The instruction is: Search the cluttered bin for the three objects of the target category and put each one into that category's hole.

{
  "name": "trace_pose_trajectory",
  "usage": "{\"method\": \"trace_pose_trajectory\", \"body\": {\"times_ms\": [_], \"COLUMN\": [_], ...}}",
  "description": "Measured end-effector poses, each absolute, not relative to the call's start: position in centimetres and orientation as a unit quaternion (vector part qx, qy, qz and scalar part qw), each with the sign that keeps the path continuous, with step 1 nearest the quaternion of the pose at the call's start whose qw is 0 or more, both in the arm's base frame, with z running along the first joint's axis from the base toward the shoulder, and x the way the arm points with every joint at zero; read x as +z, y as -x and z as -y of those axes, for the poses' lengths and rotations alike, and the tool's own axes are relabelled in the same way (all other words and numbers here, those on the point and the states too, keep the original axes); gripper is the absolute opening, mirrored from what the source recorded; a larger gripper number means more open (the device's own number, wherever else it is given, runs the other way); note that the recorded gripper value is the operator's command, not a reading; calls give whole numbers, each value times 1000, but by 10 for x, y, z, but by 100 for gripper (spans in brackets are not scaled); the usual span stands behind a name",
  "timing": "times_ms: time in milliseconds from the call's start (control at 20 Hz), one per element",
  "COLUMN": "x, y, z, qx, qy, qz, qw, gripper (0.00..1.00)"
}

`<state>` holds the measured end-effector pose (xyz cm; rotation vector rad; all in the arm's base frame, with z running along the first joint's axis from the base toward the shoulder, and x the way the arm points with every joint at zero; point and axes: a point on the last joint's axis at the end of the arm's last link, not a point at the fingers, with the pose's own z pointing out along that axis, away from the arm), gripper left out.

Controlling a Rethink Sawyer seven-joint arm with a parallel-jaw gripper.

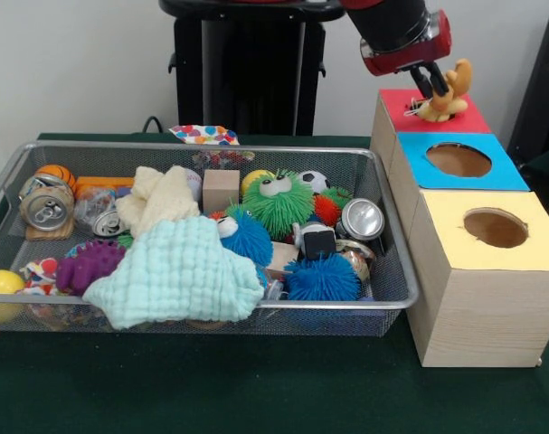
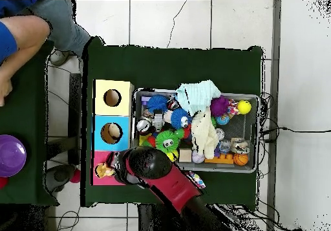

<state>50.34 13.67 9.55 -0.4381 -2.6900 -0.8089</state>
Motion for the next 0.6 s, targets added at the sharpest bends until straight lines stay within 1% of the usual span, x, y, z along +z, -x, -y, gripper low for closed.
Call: {"method": "trace_pose_trajectory", "body": {"times_ms": [200,600], "x": [95,83], "y": [-499,-490], "z": [-138,-139], "qx": [-275,-234], "qy": [140,94], "qz": [940,958], "qw": [148,139], "gripper": [0,0]}}
